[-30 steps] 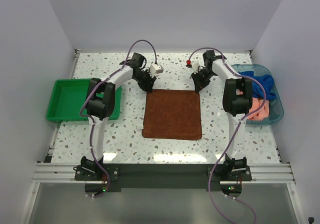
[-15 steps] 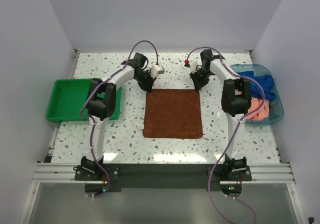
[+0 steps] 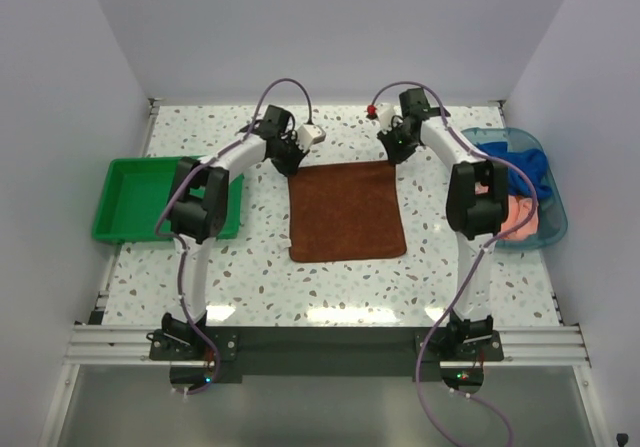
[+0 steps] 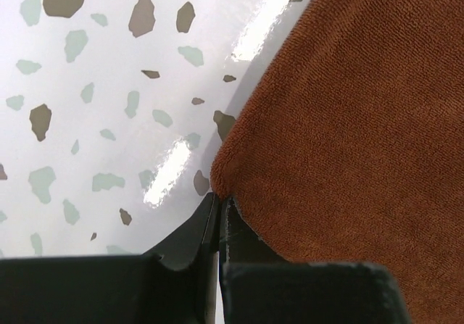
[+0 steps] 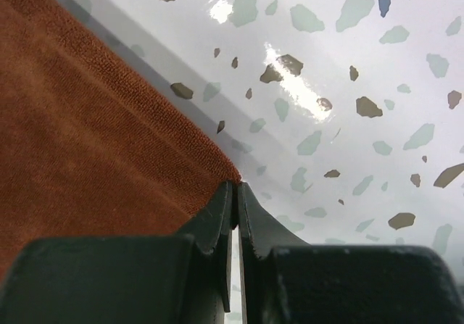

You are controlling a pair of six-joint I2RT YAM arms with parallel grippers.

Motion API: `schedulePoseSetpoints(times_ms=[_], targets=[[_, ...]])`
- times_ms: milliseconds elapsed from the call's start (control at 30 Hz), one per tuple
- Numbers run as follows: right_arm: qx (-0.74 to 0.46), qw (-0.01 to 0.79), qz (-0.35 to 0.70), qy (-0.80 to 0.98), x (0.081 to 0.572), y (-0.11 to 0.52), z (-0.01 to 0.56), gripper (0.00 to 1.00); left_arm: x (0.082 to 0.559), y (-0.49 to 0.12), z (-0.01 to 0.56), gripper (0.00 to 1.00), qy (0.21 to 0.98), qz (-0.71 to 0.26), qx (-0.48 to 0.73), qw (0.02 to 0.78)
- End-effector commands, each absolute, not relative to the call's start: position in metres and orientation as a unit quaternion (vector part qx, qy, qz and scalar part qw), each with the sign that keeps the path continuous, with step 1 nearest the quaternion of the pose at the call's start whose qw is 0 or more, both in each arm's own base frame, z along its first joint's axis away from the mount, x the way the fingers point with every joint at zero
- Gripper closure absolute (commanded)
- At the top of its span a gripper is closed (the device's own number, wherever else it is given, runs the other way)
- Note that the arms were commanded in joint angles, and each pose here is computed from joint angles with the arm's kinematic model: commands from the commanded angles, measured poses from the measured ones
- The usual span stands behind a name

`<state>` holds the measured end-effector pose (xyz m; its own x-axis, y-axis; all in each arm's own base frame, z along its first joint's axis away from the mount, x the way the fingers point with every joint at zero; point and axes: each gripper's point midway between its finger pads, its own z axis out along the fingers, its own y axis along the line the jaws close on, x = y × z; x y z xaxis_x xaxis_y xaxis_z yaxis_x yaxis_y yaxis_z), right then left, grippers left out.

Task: Fold and stack the towels
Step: Fold the towel

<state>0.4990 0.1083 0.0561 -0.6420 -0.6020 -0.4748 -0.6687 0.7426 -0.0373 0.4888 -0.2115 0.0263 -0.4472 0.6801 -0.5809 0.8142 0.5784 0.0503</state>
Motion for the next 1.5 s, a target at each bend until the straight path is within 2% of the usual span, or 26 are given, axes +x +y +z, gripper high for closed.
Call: schedulePoseSetpoints(times_ms=[0,333,600,1000,1267,1467], targets=[[-0.345,0.289,0.03,0.893,0.5,0.1,0.105,1.0,0.499,-0.197,0.068,1.0,0.843,-0.084,0.413,0.334],[-0.328,0.304,0.017,0.894,0.456,0.105,0.141,1.0,0.454,-0.204,0.123,1.0,0.846,-0.066,0.364,0.384],[-0.258,0.285,0.023,0.923,0.407,0.093,0.132,1.0,0.4,-0.19,0.105,1.0,0.877,-0.052,0.314,0.36],[-0.146,0.228,0.062,0.961,0.325,0.089,0.102,1.0,0.322,-0.207,0.106,1.0,0.89,-0.147,0.283,0.325],[-0.118,0.23,0.045,0.965,0.321,0.081,0.1,1.0,0.284,-0.22,0.096,1.0,0.894,-0.225,0.251,0.294],[-0.091,0.232,0.053,0.967,0.322,0.084,0.098,1.0,0.266,-0.226,0.072,1.0,0.903,-0.249,0.234,0.261]])
